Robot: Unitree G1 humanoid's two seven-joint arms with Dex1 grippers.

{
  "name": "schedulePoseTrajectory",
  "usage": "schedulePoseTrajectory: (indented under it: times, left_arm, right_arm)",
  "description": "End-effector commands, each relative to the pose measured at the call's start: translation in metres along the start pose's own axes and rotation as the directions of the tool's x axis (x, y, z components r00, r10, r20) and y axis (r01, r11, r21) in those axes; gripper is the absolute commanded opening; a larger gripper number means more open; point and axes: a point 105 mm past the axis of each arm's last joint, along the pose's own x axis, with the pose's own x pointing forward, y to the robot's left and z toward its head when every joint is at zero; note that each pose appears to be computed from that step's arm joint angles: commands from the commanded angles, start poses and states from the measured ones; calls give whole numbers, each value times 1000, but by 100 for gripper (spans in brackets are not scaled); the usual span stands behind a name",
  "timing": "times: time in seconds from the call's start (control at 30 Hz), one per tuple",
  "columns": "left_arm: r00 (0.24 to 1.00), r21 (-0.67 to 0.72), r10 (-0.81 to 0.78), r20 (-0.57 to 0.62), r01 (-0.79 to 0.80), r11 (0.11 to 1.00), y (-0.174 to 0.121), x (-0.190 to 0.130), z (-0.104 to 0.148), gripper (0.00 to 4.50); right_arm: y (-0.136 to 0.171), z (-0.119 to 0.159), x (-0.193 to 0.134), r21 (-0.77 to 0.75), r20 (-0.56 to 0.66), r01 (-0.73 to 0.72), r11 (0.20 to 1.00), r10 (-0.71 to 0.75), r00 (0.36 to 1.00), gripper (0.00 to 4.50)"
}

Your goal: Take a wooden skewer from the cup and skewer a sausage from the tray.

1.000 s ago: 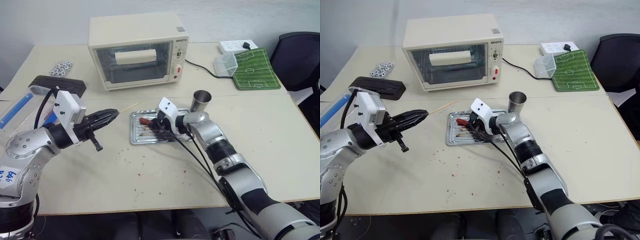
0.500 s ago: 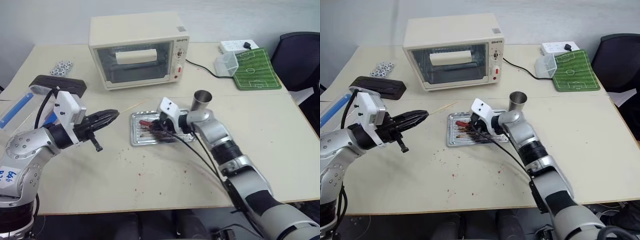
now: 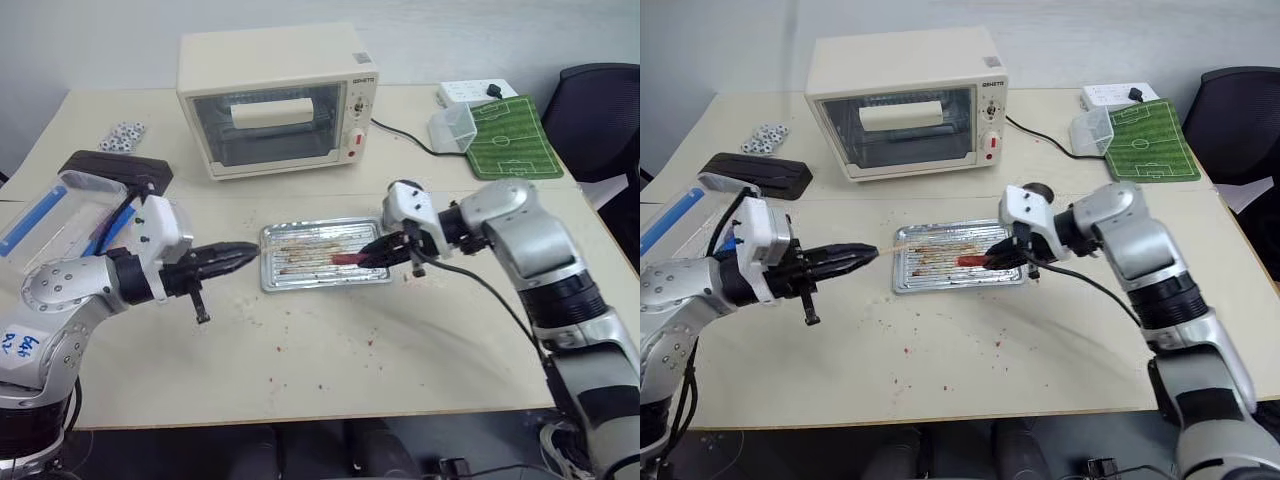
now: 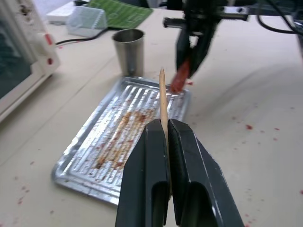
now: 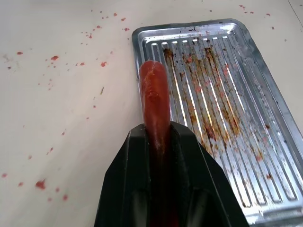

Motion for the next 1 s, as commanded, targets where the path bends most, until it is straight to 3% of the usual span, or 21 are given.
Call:
schedulePoseTrajectory:
  times: [0.03, 1.0]
  left_arm:
    - [997, 29, -81, -3, 81, 996, -12, 0, 7, 0]
    - [996, 68, -92, -16, 93, 993, 3, 0, 5, 0]
  right_arm:
    - [3, 14, -11, -47, 31, 12, 999, -10, 999, 26]
    - [22, 18, -29, -37, 30, 26, 999, -25, 999, 26]
